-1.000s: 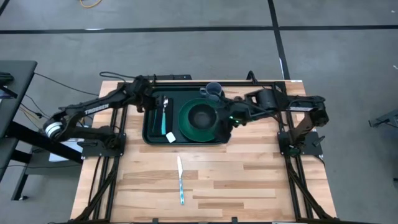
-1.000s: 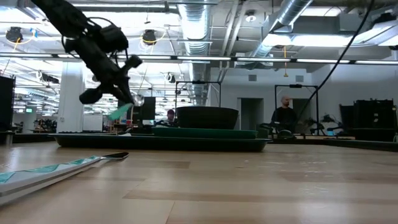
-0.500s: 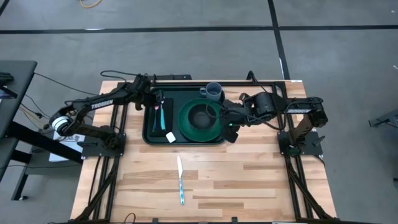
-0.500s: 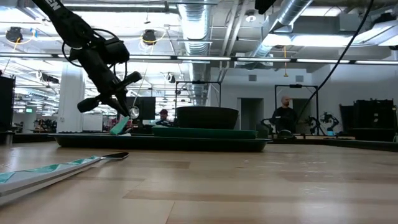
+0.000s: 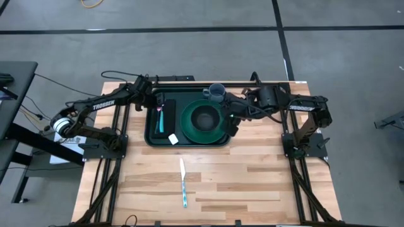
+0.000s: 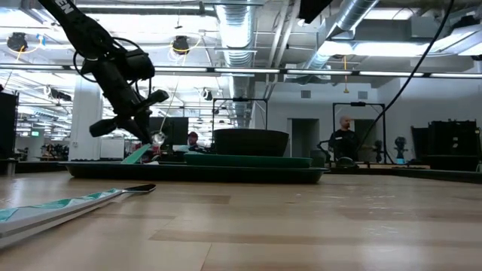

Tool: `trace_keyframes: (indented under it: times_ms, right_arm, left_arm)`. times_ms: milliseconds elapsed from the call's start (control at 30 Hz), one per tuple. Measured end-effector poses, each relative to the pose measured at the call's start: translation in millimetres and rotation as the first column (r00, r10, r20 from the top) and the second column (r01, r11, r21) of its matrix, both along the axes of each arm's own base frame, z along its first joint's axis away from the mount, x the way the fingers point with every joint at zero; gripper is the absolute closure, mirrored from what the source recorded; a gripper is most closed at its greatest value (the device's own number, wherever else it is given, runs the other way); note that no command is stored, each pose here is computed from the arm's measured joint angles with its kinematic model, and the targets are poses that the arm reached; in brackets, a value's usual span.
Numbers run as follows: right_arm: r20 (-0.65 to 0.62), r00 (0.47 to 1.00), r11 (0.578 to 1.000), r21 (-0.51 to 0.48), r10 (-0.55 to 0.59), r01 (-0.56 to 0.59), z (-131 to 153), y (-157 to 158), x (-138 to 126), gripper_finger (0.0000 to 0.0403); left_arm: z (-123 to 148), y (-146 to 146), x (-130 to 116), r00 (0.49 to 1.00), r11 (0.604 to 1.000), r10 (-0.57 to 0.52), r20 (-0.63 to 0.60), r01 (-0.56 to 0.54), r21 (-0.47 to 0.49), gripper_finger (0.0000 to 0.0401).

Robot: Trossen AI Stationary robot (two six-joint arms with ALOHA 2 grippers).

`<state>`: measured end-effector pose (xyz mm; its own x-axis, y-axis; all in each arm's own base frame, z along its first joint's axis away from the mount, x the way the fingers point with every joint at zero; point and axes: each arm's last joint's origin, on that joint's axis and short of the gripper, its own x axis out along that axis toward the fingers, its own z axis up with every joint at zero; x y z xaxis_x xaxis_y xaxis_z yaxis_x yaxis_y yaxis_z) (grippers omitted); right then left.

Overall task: Set up tray
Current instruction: Put the blue patterned spoon on the black napkin to the right of the purple fork, then put the blue patterned knife on the black napkin to the right of the blue patterned spoon

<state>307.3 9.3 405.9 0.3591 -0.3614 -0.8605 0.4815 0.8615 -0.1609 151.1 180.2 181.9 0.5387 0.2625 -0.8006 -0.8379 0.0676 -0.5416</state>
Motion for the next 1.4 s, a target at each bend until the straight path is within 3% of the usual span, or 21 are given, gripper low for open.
trace_keyframes:
  times_ms: [667, 1167, 1400]
  right_arm:
    - [0.024, 1.0, 1.0, -0.001, 0.018, -0.018, 1.2, -6.3, 3.8, 0.028]
    - [0.021, 0.999, 0.999, 0.011, 0.033, -0.033, 1.0, -5.6, 3.8, 0.028]
    - [-0.04, 0.998, 0.998, 0.027, 0.054, -0.053, -1.2, -4.9, -1.0, 0.028]
  left_arm:
    - [-0.1, -0.8, 1.2, 0.999, 0.998, -0.027, -0.044, 0.029, 0.049, 0.0379]
    - [-0.5, -4.7, 5.6, 0.996, 0.996, -0.037, -0.082, 0.044, 0.078, 0.0333]
    - [2.9, -6.9, 8.4, 0.994, 0.993, -0.112, 0.017, 0.112, 0.036, 0.0323]
